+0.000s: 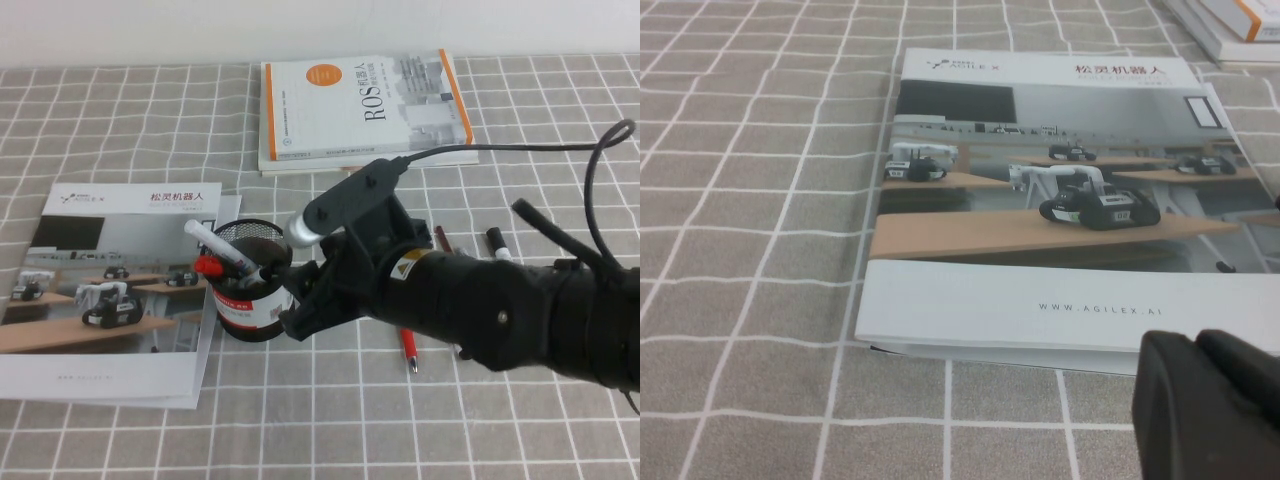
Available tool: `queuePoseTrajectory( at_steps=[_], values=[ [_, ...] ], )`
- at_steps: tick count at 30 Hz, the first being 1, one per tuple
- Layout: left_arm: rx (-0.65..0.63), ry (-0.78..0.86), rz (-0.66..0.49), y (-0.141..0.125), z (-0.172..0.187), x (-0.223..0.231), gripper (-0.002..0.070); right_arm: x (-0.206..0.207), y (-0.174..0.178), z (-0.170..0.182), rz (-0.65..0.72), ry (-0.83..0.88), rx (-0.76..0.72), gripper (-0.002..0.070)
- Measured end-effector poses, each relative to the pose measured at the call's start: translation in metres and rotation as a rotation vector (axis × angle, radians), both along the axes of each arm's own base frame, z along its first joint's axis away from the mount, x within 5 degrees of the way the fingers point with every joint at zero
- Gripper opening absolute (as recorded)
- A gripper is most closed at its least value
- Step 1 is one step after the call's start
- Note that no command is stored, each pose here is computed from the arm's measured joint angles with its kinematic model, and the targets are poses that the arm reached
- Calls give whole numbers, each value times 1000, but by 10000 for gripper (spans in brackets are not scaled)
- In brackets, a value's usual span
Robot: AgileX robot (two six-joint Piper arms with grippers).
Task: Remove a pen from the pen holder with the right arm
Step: 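Take a marker out of the pen holder and lay it on the table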
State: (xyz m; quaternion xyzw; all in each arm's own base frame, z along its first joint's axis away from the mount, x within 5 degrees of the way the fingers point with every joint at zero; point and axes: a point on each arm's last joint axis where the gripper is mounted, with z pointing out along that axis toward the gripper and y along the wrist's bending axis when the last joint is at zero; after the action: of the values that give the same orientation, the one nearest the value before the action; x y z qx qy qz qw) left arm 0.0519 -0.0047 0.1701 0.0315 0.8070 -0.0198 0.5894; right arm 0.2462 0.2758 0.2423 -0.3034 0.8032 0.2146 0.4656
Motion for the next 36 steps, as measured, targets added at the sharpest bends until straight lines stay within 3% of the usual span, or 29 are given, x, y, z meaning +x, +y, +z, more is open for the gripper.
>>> queuePoseTrajectory(
  at_steps=[12, 23, 30, 36],
  values=[
    [0, 0, 0, 0, 0, 0, -3, -1, 2, -9, -10, -122, 66, 381],
    [0, 0, 0, 0, 0, 0, -3, -33, -24, -34, 83, -393, 298, 381],
    [0, 0, 0, 0, 0, 0, -3, -38, -17, -52, 184, -447, 326, 381],
    [0, 0, 0, 0, 0, 0, -3, -35, -12, -72, 188, -414, 322, 382]
  ],
)
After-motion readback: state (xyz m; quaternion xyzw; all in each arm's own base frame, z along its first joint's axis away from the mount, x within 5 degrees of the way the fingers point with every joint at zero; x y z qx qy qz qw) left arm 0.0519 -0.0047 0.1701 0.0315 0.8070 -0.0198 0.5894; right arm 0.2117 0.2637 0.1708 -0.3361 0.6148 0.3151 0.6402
